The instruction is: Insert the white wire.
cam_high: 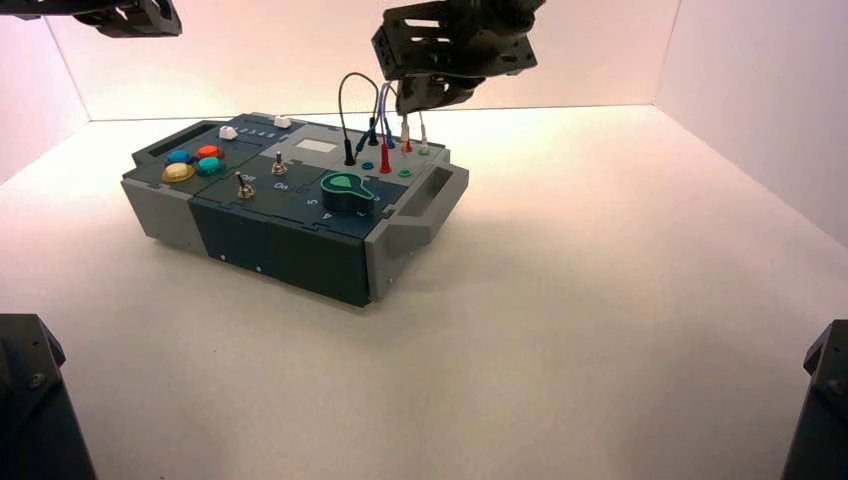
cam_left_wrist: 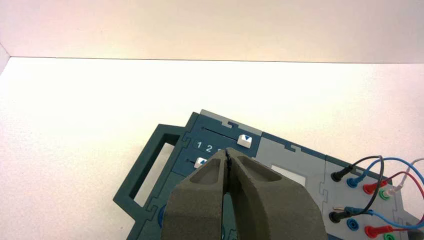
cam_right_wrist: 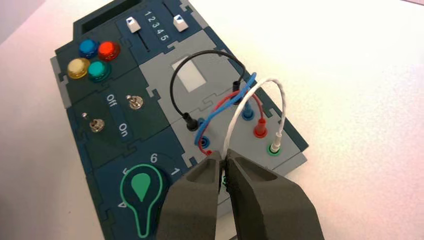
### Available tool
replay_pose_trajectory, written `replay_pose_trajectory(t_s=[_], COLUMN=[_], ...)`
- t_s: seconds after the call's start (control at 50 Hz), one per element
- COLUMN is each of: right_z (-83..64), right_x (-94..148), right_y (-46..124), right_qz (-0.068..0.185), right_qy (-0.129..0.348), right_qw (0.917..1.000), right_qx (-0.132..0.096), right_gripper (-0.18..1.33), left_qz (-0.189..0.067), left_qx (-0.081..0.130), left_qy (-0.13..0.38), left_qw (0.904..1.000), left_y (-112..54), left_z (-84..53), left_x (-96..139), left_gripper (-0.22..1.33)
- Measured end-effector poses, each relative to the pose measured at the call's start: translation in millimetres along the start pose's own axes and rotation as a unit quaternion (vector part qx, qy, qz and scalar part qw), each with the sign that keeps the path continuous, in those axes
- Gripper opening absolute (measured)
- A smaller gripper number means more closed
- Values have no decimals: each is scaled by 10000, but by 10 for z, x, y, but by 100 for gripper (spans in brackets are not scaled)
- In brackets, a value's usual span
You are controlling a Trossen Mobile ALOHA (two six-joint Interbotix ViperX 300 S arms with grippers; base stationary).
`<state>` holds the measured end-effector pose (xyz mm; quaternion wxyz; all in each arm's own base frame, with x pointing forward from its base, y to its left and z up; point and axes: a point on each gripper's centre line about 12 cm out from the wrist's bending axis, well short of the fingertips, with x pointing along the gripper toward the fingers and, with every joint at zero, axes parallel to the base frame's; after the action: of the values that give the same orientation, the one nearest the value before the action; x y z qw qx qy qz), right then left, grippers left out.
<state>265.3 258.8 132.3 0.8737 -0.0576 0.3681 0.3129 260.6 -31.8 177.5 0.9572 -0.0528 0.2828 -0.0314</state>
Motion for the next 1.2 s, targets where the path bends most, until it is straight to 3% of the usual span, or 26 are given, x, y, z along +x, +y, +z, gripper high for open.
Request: replay_pose_trajectory(t_s=[0.54,1.2], right_z=[-170,-125], right_x=[111,176], right_y=[-20,9], right_qz=[-119,-84], right_qy=[-90,-90], right_qw=[9998,9997], right_qx=[-104,-212], right_gripper=[-8,-8], left_qz=[3,8], left_qx=[-7,6], left_qy=[8,84], left_qw=[10000,10000], left_y=[1,1], left_z=[-4,-35], left_x=[6,33], left_gripper=[-16,-16])
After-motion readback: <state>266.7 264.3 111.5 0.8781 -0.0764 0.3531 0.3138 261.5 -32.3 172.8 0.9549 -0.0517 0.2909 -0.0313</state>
